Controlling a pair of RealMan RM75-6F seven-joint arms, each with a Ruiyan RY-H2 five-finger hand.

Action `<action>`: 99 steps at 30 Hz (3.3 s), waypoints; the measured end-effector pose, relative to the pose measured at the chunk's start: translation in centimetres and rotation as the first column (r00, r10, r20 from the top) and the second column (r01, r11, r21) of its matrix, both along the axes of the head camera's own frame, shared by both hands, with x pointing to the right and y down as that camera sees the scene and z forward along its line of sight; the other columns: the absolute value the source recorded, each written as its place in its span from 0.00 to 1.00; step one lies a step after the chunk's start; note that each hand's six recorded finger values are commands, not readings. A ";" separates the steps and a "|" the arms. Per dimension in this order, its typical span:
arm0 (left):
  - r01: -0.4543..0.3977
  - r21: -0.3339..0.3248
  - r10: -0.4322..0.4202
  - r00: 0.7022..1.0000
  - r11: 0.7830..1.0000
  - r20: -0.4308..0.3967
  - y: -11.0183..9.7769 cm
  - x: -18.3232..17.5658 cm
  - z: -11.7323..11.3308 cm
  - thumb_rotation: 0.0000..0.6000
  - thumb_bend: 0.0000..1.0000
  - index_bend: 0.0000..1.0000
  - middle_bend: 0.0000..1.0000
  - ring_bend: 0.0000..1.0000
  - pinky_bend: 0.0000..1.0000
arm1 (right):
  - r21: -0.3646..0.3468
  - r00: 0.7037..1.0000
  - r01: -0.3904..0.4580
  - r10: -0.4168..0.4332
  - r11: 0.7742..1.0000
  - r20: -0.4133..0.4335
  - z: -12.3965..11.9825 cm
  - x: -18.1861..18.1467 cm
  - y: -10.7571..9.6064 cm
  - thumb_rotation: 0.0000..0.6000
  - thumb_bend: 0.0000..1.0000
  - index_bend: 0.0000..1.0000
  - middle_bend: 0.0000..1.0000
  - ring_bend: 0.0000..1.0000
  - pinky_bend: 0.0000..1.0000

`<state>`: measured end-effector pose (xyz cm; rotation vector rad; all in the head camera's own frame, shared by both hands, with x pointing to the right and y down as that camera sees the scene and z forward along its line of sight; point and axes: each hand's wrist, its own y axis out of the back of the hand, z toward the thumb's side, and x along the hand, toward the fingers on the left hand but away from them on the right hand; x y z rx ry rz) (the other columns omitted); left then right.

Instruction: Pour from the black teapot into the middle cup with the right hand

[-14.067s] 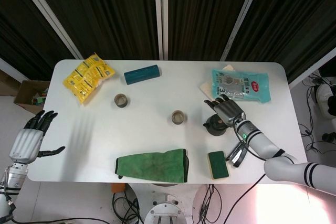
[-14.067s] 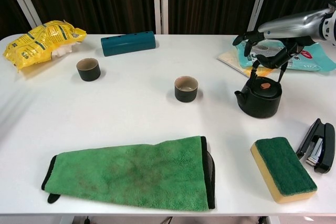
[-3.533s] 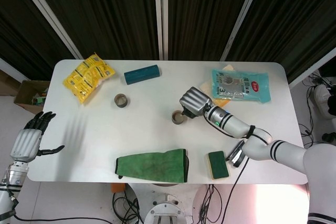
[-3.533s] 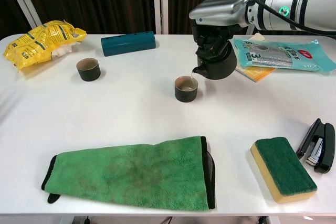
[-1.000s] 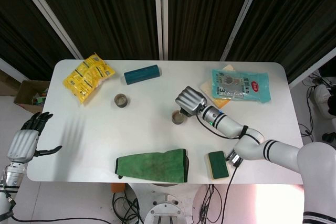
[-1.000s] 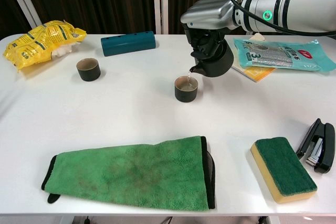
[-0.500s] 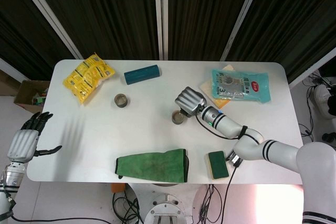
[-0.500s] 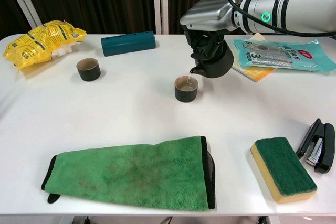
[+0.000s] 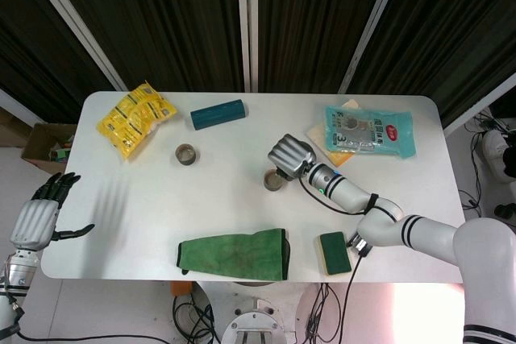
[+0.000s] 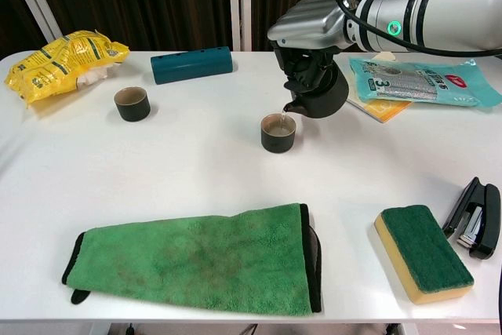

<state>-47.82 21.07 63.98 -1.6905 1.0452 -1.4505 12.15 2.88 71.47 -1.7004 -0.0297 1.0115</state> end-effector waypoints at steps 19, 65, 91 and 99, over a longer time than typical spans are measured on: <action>0.003 -0.002 -0.003 1.000 1.000 -0.002 0.1 -0.1 0.0 0.74 0.07 0.12 0.09 0.03 0.18 | 0.011 1.000 0.010 -0.010 1.000 -0.007 0.0 -0.2 0.0 1.00 0.46 1.00 1.00 0.88 0.68; 0.009 0.008 -0.009 1.000 1.000 -0.010 0.1 -0.3 -0.1 0.74 0.07 0.12 0.09 0.03 0.18 | -0.065 0.966 -0.148 0.159 0.987 0.205 -2.8 -0.7 -1.0 1.00 0.45 1.00 1.00 0.88 0.68; -0.020 -0.008 0.019 0.999 1.000 -0.027 -0.1 1.0 0.6 0.73 0.06 0.12 0.09 0.03 0.18 | -0.256 0.789 -0.463 0.526 0.848 0.316 -2.5 12.9 1.9 1.00 0.45 1.00 1.00 0.88 0.68; -0.017 -0.014 0.017 1.000 1.000 -0.025 0.0 0.9 0.7 0.74 0.06 0.12 0.09 0.03 0.18 | -0.287 0.775 -0.494 0.565 0.821 0.282 -0.4 14.4 3.6 1.00 0.44 1.00 1.00 0.88 0.68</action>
